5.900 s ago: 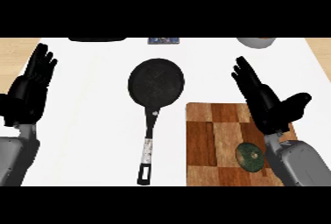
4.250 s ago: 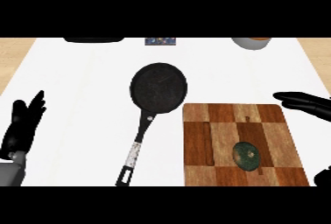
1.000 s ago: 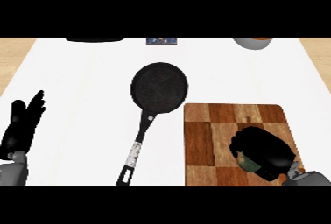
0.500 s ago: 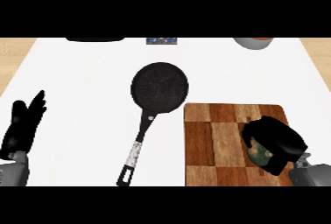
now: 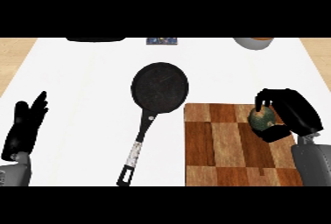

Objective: Pick the squash from the cutting board and place it in the pan

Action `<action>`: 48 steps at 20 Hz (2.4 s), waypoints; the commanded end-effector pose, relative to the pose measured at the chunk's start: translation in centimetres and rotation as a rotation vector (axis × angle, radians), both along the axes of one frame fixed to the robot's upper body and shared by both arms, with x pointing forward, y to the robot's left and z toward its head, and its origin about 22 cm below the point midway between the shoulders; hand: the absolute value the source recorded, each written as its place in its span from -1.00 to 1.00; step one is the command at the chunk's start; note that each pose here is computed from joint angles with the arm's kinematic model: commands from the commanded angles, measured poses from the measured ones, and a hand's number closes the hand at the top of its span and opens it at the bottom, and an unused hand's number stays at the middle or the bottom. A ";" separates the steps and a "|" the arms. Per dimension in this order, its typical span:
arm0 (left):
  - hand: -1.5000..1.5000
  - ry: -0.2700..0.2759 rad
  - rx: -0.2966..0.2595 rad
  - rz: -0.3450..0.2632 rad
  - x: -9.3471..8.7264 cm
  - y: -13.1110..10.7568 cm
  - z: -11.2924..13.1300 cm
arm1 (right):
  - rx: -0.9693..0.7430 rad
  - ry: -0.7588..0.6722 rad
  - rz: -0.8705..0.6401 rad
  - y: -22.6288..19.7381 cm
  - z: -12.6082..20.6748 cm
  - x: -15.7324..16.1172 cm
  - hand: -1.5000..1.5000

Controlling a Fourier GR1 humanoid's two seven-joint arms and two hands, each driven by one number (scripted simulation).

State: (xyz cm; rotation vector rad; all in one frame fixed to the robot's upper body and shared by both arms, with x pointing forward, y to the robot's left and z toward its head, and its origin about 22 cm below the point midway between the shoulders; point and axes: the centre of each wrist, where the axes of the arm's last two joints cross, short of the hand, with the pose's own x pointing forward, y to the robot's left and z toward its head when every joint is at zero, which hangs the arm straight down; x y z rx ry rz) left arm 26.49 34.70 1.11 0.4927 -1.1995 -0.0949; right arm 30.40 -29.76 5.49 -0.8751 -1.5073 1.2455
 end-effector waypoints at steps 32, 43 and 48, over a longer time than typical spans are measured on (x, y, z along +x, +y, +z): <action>0.00 -0.027 -0.006 -0.107 1.6 -1.9 0.4 | 0.422 0.047 -0.061 19.8 -0.8 12.3 1.00; 0.00 -0.060 0.009 -0.166 3.7 -4.0 1.5 | 0.591 0.225 -0.062 18.4 -4.8 11.3 -1.00; 0.00 -0.041 0.005 -0.183 3.9 -5.1 0.6 | 0.625 0.206 -0.053 18.6 -4.6 11.5 -1.00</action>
